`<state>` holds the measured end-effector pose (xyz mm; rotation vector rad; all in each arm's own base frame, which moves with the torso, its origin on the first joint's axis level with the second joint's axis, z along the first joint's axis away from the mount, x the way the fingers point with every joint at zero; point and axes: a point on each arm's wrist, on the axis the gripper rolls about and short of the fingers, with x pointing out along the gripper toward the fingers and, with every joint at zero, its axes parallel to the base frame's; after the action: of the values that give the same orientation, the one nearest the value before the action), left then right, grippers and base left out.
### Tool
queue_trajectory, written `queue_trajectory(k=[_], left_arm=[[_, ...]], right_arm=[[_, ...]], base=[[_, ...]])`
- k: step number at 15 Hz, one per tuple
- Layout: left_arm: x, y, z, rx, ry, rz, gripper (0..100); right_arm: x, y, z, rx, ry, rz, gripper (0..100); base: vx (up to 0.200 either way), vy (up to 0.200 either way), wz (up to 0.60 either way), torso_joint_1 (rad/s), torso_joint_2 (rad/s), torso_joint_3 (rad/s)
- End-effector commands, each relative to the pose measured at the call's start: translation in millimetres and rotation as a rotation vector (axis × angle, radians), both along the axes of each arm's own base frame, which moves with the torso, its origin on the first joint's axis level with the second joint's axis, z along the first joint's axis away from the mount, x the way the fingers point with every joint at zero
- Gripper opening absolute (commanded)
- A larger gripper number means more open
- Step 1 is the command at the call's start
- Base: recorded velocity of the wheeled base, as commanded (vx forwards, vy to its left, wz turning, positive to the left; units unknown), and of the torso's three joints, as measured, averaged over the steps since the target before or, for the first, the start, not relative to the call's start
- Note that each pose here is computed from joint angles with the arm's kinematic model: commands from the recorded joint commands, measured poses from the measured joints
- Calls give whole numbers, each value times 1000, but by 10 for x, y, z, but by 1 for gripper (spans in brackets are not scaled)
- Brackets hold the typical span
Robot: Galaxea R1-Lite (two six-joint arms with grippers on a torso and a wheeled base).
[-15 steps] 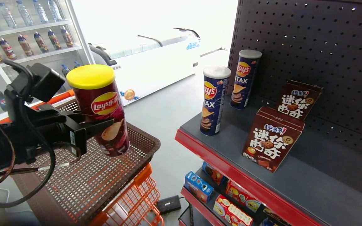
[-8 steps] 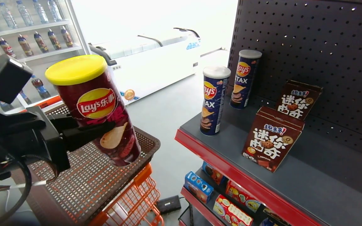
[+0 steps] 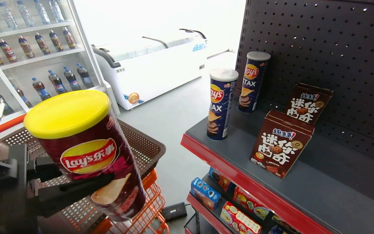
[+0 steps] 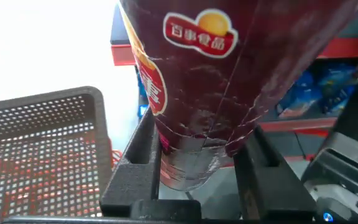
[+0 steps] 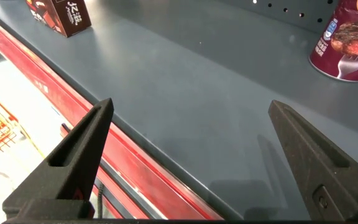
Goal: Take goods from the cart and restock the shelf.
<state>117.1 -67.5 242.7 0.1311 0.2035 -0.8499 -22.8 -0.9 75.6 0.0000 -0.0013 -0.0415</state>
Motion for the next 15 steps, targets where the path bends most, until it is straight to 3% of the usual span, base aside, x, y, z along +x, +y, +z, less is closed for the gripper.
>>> queue_trajectory(k=[1,10,15], left_arm=[[-106,10,-22,-6,-13,-31,0],[-197,25,0,-25,-32,-82,0],[-198,25,-22,-22,-25,-82,0]], right_arm=[[1,0,1,0,1,0,100],[1,0,1,0,1,0,100],[1,0,1,0,1,2,100]], base=[[0,0,0,0,0,0],[0,0,0,0,0,0],[0,0,-600,-1,0,2]])
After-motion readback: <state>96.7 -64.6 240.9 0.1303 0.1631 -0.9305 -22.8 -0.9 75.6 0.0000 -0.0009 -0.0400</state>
